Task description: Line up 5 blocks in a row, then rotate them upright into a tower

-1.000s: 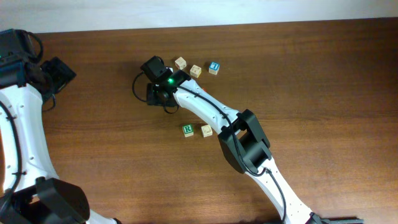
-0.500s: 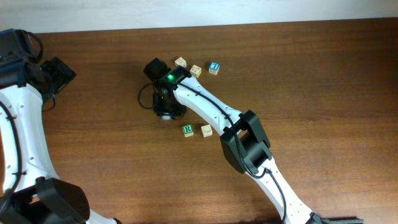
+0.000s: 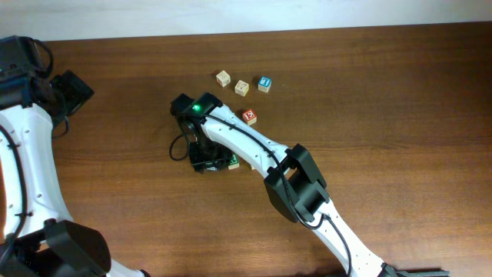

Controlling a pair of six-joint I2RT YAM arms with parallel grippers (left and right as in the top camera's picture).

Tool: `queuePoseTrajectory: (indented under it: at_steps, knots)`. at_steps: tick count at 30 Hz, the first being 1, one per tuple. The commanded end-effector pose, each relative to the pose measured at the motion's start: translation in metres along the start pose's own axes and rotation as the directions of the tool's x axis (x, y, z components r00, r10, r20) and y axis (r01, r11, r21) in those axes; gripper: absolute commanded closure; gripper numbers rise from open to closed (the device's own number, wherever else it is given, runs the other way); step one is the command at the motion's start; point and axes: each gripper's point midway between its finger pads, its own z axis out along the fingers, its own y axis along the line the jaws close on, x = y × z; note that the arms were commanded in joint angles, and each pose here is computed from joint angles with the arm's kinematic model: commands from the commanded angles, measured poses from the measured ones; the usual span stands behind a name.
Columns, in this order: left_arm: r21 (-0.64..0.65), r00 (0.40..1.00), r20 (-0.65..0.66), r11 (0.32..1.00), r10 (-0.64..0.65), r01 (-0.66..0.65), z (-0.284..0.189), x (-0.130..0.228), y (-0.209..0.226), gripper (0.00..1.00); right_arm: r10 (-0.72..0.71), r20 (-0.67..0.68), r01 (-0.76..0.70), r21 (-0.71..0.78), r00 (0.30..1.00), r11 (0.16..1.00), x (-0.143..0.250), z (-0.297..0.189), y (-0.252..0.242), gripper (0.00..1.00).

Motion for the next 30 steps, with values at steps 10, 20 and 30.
queuePoseTrajectory:
  at_steps: [10,20,30]
  knots:
    - [0.014,1.000,0.014,1.000,-0.016,0.015,-0.006,-0.004,-0.002,0.01,-0.018,0.015,0.017,0.019,1.000,1.000,0.010,-0.065,-0.014,0.53]
    - [0.014,1.000,0.014,1.000,-0.015,0.015,-0.006,-0.004,-0.002,0.01,-0.062,0.314,0.084,-0.056,0.948,0.995,0.010,-0.194,-0.022,0.49]
    - [0.014,1.000,0.014,1.000,-0.015,0.015,-0.006,-0.004,-0.002,0.01,-0.116,0.374,0.034,0.220,0.920,0.975,-0.049,-0.192,-0.127,0.37]
